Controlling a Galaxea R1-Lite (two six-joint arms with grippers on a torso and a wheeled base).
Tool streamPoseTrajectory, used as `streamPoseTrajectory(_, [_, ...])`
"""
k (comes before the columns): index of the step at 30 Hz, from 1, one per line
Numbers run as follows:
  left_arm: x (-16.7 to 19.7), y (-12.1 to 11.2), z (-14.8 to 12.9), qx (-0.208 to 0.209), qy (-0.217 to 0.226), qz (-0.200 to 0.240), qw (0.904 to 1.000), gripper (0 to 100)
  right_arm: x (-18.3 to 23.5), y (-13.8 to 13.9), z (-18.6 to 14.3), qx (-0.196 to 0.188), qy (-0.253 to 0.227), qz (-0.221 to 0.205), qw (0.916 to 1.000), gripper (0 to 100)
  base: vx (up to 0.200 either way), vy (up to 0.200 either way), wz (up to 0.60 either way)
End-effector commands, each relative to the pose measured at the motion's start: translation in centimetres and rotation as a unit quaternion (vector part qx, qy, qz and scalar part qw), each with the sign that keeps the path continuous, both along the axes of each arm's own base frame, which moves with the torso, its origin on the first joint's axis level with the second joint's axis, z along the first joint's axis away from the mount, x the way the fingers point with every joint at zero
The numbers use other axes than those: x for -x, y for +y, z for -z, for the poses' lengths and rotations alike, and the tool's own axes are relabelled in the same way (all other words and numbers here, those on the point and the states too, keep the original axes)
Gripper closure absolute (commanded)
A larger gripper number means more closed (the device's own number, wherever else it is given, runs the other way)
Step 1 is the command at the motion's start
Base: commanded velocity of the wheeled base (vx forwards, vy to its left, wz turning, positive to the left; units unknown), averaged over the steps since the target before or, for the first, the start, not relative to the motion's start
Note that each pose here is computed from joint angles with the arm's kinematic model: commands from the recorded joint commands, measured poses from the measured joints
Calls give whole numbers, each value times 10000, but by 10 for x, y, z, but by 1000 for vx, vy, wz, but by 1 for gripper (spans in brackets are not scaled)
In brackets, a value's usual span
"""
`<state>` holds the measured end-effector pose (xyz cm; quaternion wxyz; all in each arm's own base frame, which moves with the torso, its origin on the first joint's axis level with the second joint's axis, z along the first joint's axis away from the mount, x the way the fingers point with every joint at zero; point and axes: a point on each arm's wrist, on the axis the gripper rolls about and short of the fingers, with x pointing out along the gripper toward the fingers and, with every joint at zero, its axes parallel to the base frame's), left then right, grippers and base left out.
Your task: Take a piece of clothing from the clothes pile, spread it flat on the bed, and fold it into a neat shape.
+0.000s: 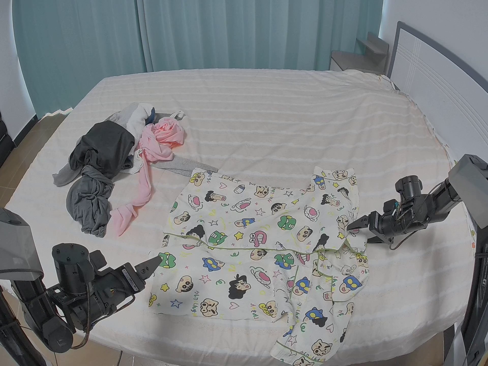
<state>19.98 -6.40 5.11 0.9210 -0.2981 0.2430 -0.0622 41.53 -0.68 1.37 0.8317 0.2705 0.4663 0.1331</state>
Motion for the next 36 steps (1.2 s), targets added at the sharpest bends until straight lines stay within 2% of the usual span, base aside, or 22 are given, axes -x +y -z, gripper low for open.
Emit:
streamPoseTrajectory(1, [3,1,3,-28,97,-6,9999,0,-3,1,8,-18,100,30,9999,0,0,0,0])
streamPoseTrajectory(3, [3,1,3,-37,102,-2,9999,0,-3,1,8,-26,107,40,9999,0,0,0,0])
streamPoseTrajectory(4, [3,1,3,-27,105,1,9999,0,-3,1,8,-42,122,62,9999,100,0,0,0])
streamPoseTrajectory(10, [3,1,3,-27,105,1,9999,0,-7,-1,5,-43,129,278,9995,100,0,0,0])
streamPoseTrajectory(20, [3,1,2,-23,82,-6,10000,0,-6,-4,-6,-53,1,332,9994,100,0,0,0])
streamPoseTrajectory(31, [3,1,2,-24,74,-20,10000,0,-1,-13,-40,-106,-323,535,9980,100,0,0,0])
streamPoseTrajectory(36, [2,3,1,-7,23,-66,10000,0,0,-21,-47,94,-432,800,9958,100,0,0,0])
